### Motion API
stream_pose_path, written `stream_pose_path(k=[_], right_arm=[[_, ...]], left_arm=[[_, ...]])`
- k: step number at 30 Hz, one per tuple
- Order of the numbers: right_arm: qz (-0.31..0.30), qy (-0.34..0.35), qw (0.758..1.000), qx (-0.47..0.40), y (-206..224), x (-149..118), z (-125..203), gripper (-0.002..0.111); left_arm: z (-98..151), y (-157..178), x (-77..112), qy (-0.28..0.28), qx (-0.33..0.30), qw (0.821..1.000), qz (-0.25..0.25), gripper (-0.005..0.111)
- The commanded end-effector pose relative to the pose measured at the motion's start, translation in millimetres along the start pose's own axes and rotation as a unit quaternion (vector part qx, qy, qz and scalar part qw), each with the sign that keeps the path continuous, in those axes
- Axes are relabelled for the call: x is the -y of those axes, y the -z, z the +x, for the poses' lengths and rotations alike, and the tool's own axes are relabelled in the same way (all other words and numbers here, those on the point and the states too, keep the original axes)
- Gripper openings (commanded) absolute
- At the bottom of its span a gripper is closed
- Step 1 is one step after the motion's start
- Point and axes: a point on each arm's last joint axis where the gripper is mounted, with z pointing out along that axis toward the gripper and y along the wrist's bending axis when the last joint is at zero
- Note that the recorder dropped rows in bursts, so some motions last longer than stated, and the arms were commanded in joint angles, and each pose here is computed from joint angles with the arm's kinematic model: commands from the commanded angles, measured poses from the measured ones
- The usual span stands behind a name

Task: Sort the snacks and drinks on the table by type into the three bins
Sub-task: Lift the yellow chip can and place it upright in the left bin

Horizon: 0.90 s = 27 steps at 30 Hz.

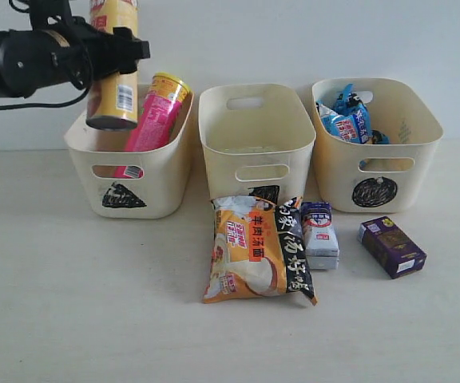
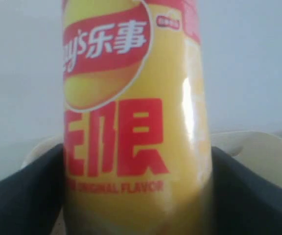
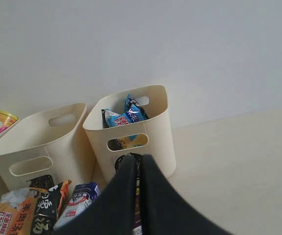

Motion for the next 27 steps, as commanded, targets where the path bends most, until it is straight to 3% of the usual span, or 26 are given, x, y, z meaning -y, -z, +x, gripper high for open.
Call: stream_pose_path(k=[1, 5, 6, 12, 15, 18, 20, 21, 22, 23, 24, 25, 27], right_arm=[[0.001, 0.001, 1.0, 0.005, 0.6, 0.0, -0.9, 0.0], [0.001, 0.001, 1.0, 0.005, 0.6, 0.0, -0.9, 0.0], [0.001, 0.001, 1.0, 0.005, 0.6, 0.0, -0.9, 0.0], [0.001, 0.001, 1.0, 0.005, 0.6, 0.0, -0.9, 0.0], [0.001, 0.001, 1.0, 0.005, 0.6, 0.0, -0.9, 0.0], [0.001, 0.001, 1.0, 0.005, 0.6, 0.0, -0.9, 0.0], [0.001, 0.001, 1.0, 0.005, 0.6, 0.0, -0.9, 0.0], [0.001, 0.001, 1.0, 0.005, 0.6, 0.0, -0.9, 0.0], [0.001, 0.001, 1.0, 0.005, 0.6, 0.0, -0.9, 0.0], [0.001, 0.001, 1.0, 0.005, 0.6, 0.0, -0.9, 0.0], [0.001, 0.001, 1.0, 0.005, 0.6, 0.0, -0.9, 0.0], [0.001, 0.001, 1.0, 0.005, 0.6, 0.0, -0.9, 0.0], [0.001, 0.001, 1.0, 0.005, 0.6, 0.0, -0.9, 0.0]], left_arm=[[18.9, -16.9, -9.1, -0.004, -0.011, 1.0, -0.009, 0.012], [27.1, -30.1, -14.6, -0.006, -0.016, 1.0, -0.014, 0.032], [30.4, -35.4, -15.9, -0.006, -0.02, 1.0, -0.015, 0.045], [36.0, -38.9, -29.5, -0.03, -0.048, 0.998, -0.028, 0.088], [33.6, -34.1, -40.8, -0.024, -0.071, 0.996, -0.039, 0.096], [13.7, -21.1, -38.8, -0.022, -0.064, 0.997, -0.038, 0.089], [2.5, -12.4, -36.8, -0.022, -0.064, 0.997, -0.037, 0.077], [-2.6, -7.4, -35.7, -0.021, -0.068, 0.997, -0.036, 0.067], [-14.4, 4.4, -33.2, -0.021, -0.076, 0.996, -0.034, 0.047], [-20.8, 10.9, -31.9, -0.021, -0.079, 0.996, -0.033, 0.038], [-29.3, 21.6, -29.9, -0.021, -0.09, 0.995, -0.031, 0.018], [-34.3, 28.6, -28.6, -0.021, -0.098, 0.995, -0.03, 0.009], [-43.3, 43.6, -26.0, -0.017, -0.118, 0.992, -0.028, 0.005]])
